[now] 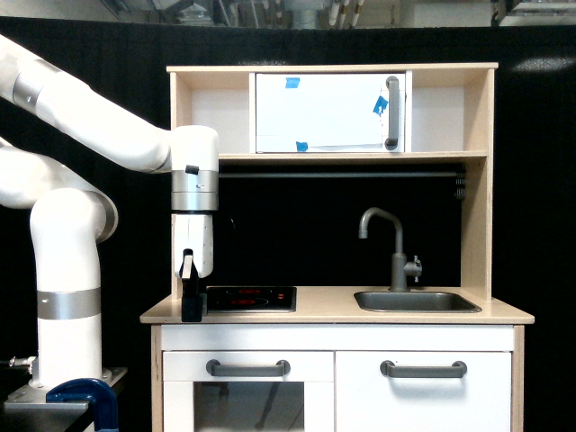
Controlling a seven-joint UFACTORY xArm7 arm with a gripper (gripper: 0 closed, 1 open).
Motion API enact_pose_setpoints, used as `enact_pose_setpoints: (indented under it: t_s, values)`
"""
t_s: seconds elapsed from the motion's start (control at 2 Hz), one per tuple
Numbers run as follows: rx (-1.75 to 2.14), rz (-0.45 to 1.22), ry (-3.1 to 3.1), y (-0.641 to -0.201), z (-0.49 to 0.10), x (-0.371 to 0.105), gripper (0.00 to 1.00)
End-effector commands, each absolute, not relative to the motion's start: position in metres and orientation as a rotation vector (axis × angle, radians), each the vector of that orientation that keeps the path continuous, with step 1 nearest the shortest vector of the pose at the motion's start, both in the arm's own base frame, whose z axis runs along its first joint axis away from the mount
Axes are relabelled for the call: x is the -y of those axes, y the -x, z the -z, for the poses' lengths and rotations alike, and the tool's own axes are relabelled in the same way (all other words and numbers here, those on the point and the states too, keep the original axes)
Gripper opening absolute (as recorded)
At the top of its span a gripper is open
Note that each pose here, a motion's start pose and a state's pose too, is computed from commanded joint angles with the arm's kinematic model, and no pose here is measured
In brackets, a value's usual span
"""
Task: Turn on the faucet
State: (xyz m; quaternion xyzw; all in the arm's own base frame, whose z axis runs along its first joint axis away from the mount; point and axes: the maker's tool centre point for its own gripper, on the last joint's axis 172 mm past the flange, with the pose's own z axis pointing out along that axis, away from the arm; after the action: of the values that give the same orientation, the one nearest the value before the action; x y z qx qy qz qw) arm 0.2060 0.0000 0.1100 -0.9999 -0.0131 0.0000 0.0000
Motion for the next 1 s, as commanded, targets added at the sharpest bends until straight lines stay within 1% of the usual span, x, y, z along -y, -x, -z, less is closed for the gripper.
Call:
enact_pose_setpoints:
  t_s: [0.5, 1.0]
  values:
    - [0.041, 0.0, 3.141, -0.209, -0.11, -0.002, 1.0]
    - [0.246, 0.108, 3.116, -0.229, -0.117, -0.005, 1.0]
